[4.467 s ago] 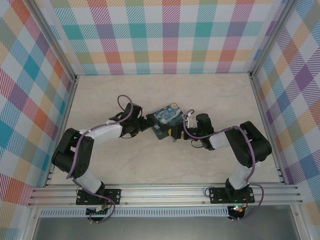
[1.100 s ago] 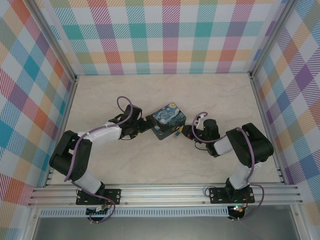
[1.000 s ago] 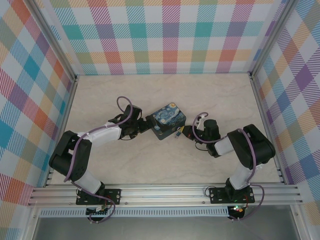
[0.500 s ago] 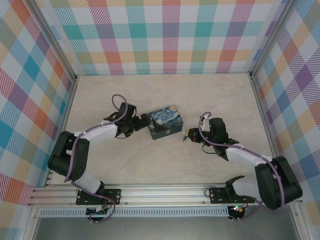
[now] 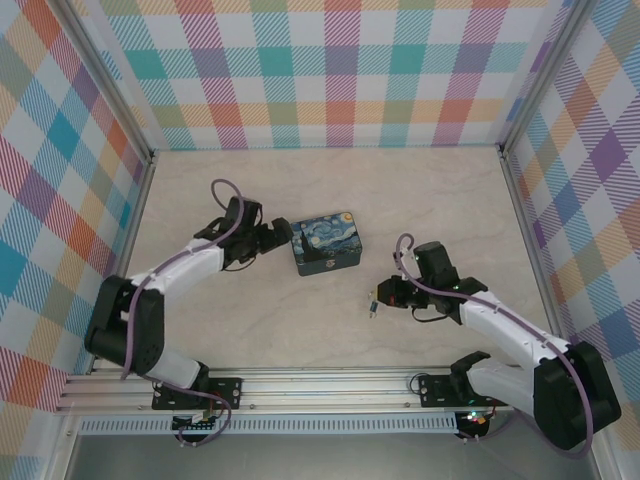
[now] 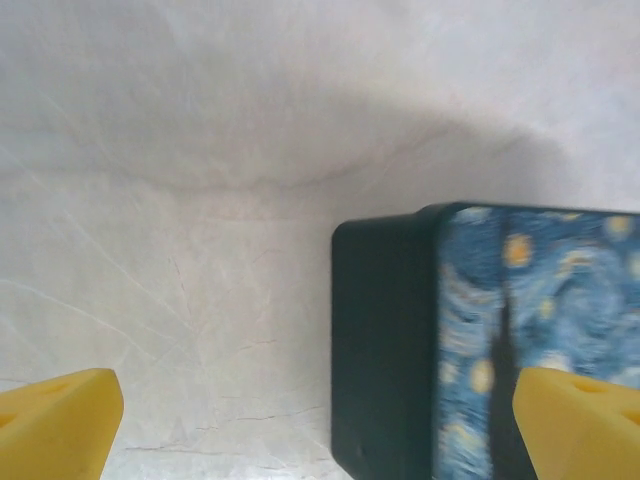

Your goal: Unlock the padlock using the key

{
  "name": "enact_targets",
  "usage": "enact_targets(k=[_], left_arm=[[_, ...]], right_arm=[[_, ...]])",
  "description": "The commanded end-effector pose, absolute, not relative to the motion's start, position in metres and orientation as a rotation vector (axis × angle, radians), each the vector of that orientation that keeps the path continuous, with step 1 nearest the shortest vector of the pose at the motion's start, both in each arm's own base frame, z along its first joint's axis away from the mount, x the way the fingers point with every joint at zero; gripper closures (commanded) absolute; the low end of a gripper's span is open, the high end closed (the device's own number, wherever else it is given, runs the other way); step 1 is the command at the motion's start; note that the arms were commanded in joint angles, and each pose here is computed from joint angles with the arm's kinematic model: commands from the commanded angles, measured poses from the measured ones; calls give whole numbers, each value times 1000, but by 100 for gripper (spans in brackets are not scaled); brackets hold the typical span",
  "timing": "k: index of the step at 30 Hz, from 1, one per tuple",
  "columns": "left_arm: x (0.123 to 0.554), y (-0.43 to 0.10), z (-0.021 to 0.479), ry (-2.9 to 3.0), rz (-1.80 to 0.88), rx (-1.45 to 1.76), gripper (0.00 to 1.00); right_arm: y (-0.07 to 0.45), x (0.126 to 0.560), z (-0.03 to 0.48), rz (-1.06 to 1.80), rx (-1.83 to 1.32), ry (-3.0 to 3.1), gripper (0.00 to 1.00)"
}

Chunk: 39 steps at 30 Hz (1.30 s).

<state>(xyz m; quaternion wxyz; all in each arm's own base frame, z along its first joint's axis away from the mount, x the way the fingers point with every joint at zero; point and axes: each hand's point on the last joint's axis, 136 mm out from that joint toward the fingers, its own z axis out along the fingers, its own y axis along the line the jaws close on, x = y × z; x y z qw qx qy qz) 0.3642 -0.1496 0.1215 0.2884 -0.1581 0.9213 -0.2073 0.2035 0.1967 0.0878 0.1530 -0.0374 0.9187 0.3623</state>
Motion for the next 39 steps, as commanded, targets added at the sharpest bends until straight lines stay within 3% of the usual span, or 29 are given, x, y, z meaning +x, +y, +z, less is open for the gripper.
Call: enact_targets(k=[1, 6, 14, 29, 39], left_arm=[[363, -132, 166, 2333, -500, -374, 0], [344, -108, 196, 2210, -436, -383, 0], [315, -86, 198, 2221, -336, -383, 0], [312, -82, 198, 2203, -328, -399, 0], [309, -75, 213, 2159, -314, -412, 0]], right_arm=[[207, 200, 94, 1050, -160, 2668, 96], [228, 198, 84, 1008, -231, 2730, 96], [260, 202, 56, 985, -278, 2812, 96], [270, 215, 35, 928, -334, 2829, 92], [249, 233, 69, 736, -369, 2715, 65]])
